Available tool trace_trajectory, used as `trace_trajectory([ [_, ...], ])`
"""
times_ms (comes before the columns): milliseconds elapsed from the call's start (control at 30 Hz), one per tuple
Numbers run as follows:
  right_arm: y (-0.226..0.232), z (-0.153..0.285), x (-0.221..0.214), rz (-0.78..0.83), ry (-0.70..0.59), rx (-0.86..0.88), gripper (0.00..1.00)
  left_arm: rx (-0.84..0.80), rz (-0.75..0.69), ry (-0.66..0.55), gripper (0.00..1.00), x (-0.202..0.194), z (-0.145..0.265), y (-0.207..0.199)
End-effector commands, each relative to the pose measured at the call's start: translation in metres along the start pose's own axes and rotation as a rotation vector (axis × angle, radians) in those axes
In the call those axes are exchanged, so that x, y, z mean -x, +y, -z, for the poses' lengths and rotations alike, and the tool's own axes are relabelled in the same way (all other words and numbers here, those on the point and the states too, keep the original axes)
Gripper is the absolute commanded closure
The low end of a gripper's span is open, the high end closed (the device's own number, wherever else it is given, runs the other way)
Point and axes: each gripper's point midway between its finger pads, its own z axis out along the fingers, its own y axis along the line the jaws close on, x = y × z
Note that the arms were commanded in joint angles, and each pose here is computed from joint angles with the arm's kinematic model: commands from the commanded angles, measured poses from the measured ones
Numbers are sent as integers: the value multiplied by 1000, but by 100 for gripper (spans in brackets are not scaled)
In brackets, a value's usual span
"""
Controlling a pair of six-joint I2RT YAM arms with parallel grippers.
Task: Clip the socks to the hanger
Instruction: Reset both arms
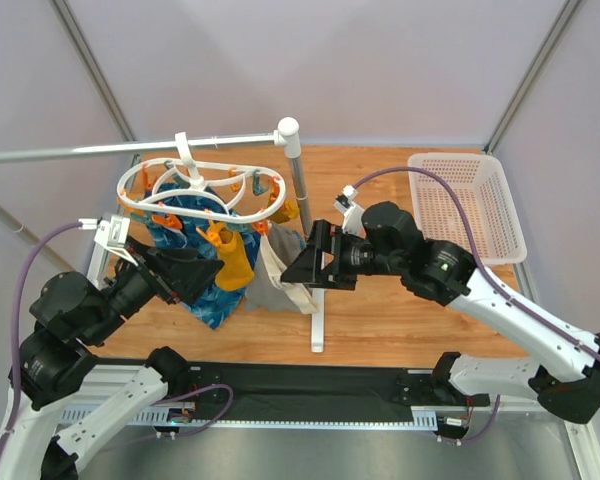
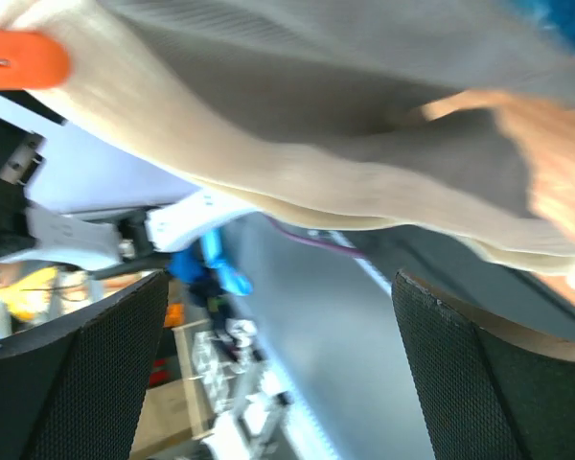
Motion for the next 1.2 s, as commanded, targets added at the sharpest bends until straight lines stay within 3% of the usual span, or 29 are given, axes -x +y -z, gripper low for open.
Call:
trace_trajectory([
  [0, -36, 18, -3, 207, -39, -109, 0, -71, 51, 68, 2, -19, 2, -10],
  [167, -98, 52, 12, 338, -202, -347, 0, -64, 97, 103, 4, -46, 16, 2],
  [467, -182, 69, 4, 300, -340, -523, 0, -35, 222, 178, 4, -105, 21, 30],
  [767, -199, 95, 12, 146, -570, -490, 0, -22, 282, 145, 3, -138, 19, 55],
  [1167, -200, 99, 10, 129, -620, -414, 0, 3, 281, 111, 2, -139, 23, 63],
])
